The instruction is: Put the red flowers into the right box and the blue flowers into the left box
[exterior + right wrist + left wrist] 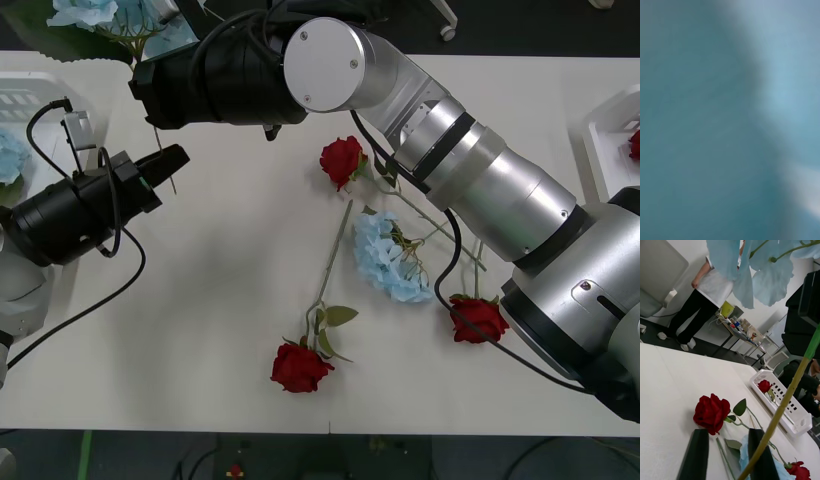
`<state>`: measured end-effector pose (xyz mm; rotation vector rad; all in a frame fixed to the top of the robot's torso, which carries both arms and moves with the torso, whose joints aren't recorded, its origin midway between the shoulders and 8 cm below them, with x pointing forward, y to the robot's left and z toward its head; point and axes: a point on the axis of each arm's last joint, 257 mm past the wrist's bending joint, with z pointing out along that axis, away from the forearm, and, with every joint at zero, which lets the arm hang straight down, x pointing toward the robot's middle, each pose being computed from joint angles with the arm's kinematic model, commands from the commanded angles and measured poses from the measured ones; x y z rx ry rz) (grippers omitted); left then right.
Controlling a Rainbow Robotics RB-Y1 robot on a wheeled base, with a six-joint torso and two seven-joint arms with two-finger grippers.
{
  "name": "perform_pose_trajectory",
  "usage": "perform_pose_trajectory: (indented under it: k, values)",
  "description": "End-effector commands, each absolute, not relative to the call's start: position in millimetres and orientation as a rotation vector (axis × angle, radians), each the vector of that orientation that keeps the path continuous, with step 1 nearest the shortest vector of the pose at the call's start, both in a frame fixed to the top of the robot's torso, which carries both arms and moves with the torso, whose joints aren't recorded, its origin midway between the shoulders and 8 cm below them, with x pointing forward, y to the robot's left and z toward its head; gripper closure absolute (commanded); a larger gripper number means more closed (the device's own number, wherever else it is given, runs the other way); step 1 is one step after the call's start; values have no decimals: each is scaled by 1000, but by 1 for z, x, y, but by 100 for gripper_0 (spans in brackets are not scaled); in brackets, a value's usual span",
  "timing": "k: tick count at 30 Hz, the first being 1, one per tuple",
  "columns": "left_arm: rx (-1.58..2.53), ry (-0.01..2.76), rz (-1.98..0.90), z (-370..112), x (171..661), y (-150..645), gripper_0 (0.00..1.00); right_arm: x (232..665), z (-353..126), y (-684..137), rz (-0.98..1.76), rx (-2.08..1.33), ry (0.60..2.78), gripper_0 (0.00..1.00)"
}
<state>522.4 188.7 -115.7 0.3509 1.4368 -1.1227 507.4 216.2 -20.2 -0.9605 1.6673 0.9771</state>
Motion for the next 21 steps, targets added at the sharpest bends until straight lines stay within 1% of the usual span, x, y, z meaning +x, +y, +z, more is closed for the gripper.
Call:
perform_pose_trajectory:
  k: [1, 10, 12, 13, 14, 15, 16, 17, 18, 21]
  values:
    - [390, 1390, -1140, -86, 529, 169, 100, 491, 14, 240, 992, -996, 1596, 100]
    - [389, 1389, -1142, -86, 529, 169, 100, 493, 15, 238, 987, -992, 1591, 100]
    - [388, 1390, -1139, -86, 529, 170, 100, 496, 17, 236, 967, -990, 1581, 67]
    - [388, 1390, -1139, -86, 529, 170, 100, 501, 17, 235, 939, -991, 1568, 41]
    - [386, 1388, -1140, -85, 529, 170, 100, 506, 20, 232, 912, -988, 1552, 22]
    - [385, 1388, -1139, -85, 529, 171, 100, 507, 22, 232, 895, -991, 1540, 13]
    - [385, 1388, -1139, -85, 529, 171, 100, 510, 22, 231, 882, -991, 1534, 9]
    - [382, 1385, -1136, -84, 530, 173, 100, 512, 24, 230, 867, -988, 1525, 3]
    - [379, 1383, -1133, -83, 530, 174, 100, 513, 25, 230, 864, -985, 1521, 0]
    - [367, 1380, -1090, -76, 534, 196, 100, 517, 27, 227, 850, -981, 1511, 0]
